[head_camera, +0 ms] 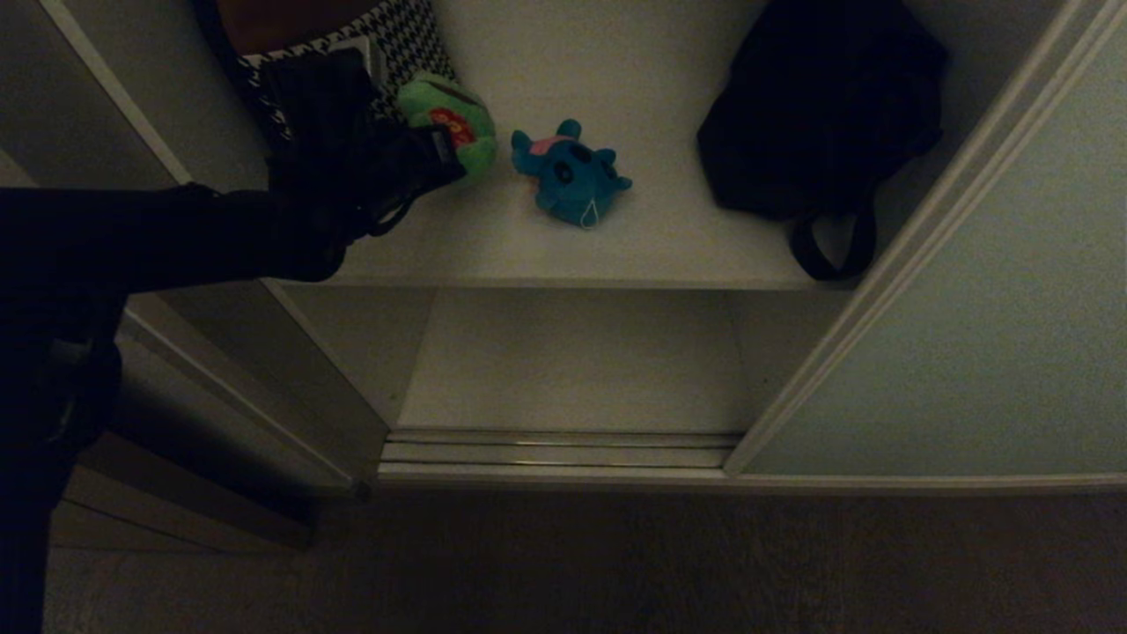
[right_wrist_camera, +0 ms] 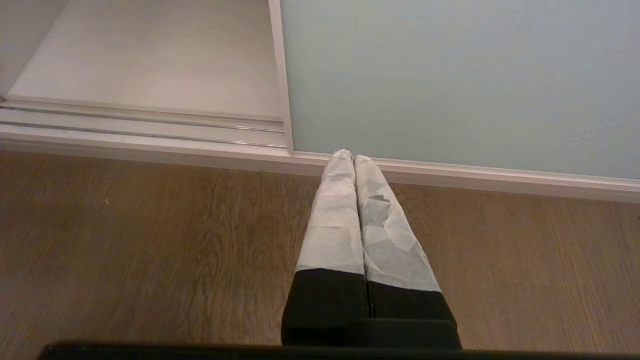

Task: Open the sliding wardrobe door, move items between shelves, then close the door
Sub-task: Place the green doll on the lower shelf

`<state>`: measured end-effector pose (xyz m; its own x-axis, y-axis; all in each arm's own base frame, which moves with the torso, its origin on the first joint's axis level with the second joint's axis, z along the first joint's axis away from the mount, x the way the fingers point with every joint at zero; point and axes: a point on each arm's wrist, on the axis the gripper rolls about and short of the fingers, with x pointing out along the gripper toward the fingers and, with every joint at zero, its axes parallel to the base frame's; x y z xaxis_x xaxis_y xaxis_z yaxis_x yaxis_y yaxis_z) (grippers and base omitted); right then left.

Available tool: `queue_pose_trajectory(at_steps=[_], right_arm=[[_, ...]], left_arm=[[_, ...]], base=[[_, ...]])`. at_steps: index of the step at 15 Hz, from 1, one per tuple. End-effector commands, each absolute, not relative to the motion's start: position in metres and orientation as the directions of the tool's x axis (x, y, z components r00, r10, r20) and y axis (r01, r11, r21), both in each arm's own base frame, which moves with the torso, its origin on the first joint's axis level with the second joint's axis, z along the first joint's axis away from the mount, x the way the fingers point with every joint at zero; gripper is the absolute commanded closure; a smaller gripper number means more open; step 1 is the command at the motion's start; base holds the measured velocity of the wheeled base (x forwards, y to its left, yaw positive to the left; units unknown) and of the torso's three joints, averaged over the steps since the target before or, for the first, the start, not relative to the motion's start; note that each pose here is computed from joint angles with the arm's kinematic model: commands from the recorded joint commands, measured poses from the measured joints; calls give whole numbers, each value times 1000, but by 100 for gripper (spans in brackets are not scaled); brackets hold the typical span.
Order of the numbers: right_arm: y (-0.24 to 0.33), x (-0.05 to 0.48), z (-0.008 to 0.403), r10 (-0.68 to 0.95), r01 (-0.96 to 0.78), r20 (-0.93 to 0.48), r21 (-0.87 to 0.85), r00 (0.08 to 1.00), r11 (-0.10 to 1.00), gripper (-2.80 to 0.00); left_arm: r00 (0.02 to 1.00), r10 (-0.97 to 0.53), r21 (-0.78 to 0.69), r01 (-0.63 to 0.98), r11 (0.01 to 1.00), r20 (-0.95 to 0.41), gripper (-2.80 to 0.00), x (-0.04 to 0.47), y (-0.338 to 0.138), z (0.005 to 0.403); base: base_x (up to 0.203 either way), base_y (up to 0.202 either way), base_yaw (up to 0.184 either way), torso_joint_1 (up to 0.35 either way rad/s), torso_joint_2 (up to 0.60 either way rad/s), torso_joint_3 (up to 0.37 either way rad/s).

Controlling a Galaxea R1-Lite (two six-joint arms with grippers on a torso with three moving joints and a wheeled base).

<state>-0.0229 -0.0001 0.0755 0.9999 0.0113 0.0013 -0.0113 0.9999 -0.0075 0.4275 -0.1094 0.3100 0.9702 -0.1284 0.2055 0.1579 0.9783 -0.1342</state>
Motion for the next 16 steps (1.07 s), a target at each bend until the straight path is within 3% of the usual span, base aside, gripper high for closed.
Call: queue_pose_trajectory(at_steps=[1,5,9,12,16], right_arm=[[0,-23,75,12,-12,3,-8,1000,1000,0],[0,-23,75,12,-12,3,-8,1000,1000,0],[0,-23,75,12,-12,3,-8,1000,1000,0],[0,-23,75,12,-12,3,-8,1000,1000,0],[0,-23,75,12,-12,3,-8,1000,1000,0]], left_arm=[[959,-125,-139,164,977,256,0,393,-101,342],[968,-153,-136,182,974,200,0,308,-85,372],[977,-213,-152,213,965,19,0,209,-67,361],[947,-247,-170,214,962,-207,0,146,-52,314],[798,-283,-219,193,956,-532,0,108,-41,231]], base=[[0,0,0,0,0,0],[0,0,0,0,0,0],[0,0,0,0,0,0],[0,0,0,0,0,0],[0,0,0,0,0,0]])
